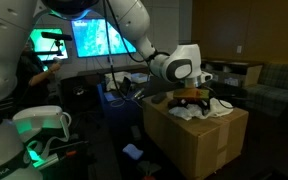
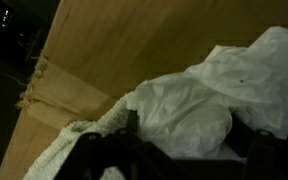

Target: Place the plastic and the towel from the box onto the table. Move the brown and red toys onto the box. Transfer the black object on the right of the box to the table. Put the blue object from the table onto the box. Pick up the black object from the box and position it on the table. Lastly, take the black object from the left side of the table and place it on the box.

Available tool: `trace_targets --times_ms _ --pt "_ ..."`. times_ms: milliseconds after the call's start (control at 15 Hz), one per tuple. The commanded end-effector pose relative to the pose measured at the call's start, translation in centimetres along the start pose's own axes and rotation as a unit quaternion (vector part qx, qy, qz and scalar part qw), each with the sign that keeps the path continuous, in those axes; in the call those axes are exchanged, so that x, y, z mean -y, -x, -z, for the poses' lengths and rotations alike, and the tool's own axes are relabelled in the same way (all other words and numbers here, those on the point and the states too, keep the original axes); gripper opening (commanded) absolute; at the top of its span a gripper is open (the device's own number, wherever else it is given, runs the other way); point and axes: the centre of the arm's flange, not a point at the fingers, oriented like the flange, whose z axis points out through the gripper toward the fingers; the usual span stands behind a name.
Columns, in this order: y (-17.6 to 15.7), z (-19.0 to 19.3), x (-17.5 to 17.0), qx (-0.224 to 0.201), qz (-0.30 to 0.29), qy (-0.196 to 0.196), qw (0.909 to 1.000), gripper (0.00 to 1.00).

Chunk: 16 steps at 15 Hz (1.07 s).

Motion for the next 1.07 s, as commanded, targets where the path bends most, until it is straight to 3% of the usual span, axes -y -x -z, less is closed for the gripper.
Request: trace_targets --times_ms 0,467,1000 --pt "0.6 0.7 -0.2 0.023 0.015 -0.023 0.9994 0.49" --pt "2.0 5.4 -0.4 0.025 0.044 -0.070 0.9963 0.01" --pt "4.3 11.0 -3.5 -0.005 0.011 -0.031 0.9994 0.01"
